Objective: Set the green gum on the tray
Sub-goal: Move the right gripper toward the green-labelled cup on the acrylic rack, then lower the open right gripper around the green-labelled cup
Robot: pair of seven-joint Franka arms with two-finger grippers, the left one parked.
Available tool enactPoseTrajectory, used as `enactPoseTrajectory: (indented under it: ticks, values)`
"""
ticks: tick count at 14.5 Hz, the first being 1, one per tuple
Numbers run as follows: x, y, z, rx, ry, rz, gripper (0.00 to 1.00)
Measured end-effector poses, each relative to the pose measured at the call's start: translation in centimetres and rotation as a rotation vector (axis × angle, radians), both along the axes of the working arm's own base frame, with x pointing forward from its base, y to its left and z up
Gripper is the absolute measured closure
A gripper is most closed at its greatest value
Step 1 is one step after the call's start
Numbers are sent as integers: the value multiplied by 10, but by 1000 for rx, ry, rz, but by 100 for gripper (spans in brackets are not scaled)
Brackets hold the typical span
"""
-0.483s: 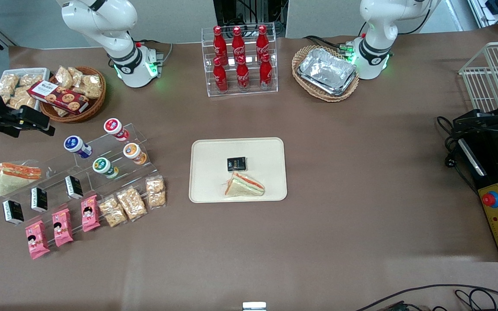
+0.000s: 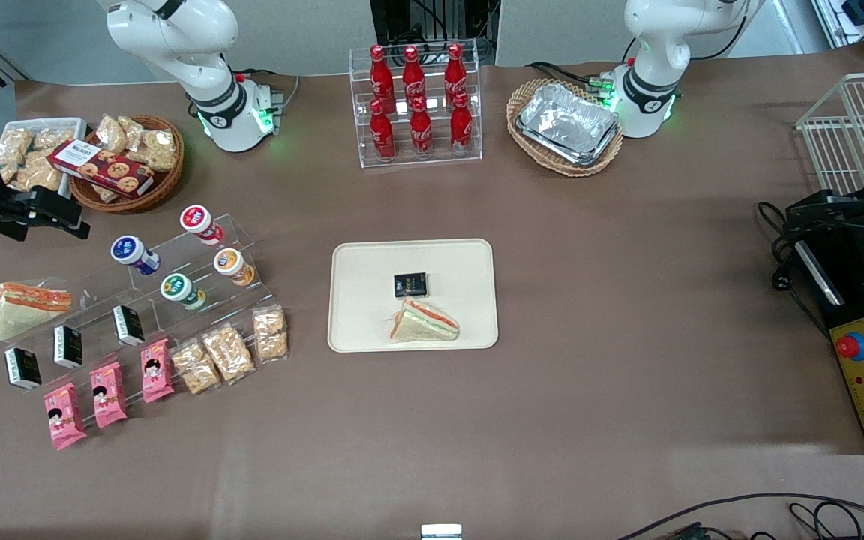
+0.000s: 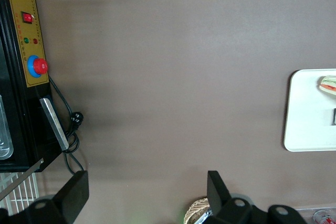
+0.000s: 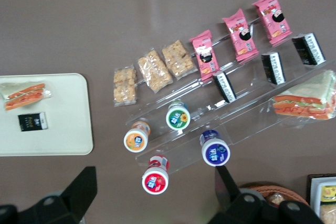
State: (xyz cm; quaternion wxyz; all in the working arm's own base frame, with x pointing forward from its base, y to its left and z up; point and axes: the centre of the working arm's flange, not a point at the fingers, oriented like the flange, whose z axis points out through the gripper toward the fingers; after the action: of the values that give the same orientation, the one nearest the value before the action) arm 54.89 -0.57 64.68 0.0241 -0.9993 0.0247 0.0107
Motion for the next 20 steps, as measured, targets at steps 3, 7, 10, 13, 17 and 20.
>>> enactPoseTrajectory:
  ticks: [3,7,10,13,17,20]
  values:
    - [4,4,-5,-42,-5,41,0]
    - [9,10,-34,-45,10,77,0]
    - [12,11,-62,-44,23,106,0]
    - [15,11,-95,-42,25,146,0]
    - [16,11,-144,-44,-13,185,0]
    - [11,11,-186,-47,-45,204,0]
